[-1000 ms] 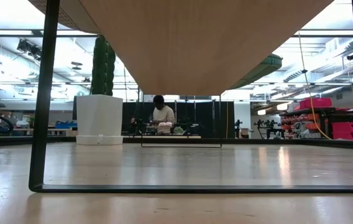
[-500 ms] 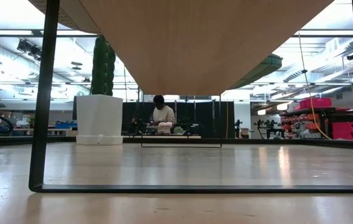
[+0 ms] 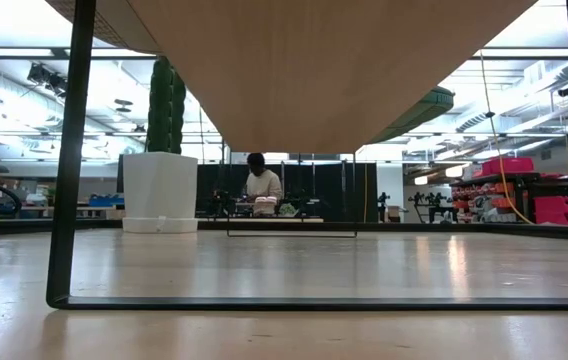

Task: Pick and place slides into the shelf
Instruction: Put the gray slide on the shelf

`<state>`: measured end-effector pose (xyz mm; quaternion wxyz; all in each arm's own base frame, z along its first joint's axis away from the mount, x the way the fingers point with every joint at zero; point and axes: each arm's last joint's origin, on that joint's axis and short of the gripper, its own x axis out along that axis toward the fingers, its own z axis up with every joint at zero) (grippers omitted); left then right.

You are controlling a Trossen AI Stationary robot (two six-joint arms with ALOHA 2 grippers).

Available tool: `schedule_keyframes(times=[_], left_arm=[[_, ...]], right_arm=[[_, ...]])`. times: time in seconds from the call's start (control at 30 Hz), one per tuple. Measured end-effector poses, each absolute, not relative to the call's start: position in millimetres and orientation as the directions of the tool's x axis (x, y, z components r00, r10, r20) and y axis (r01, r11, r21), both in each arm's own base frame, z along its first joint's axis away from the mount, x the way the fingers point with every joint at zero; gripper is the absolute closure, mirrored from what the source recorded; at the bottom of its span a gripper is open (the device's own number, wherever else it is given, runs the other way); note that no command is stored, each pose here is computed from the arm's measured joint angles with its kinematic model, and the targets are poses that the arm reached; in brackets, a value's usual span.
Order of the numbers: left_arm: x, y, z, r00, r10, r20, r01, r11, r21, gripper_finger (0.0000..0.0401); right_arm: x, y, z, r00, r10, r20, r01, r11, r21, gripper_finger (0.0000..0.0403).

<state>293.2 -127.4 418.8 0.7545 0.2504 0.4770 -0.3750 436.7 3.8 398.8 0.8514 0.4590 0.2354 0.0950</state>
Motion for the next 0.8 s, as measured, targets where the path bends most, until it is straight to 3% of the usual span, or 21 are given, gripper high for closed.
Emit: schedule_keyframes(times=[0.3,0.8], left_arm=[[292,-126,421,0.277,-0.314,-0.908,0.743,0.67,-0.005,0.0308],[264,-113,452,0.456,-0.25,-0.854,0.627,0.772,0.109,0.0312]], right_arm=[[432,-4,404,0.894,0.313,-0.32,0.076,0.598,0.798,0.035],[408,-17,432,0.945,0.176,-0.276,0.099,0.649,0.754,0.035]])
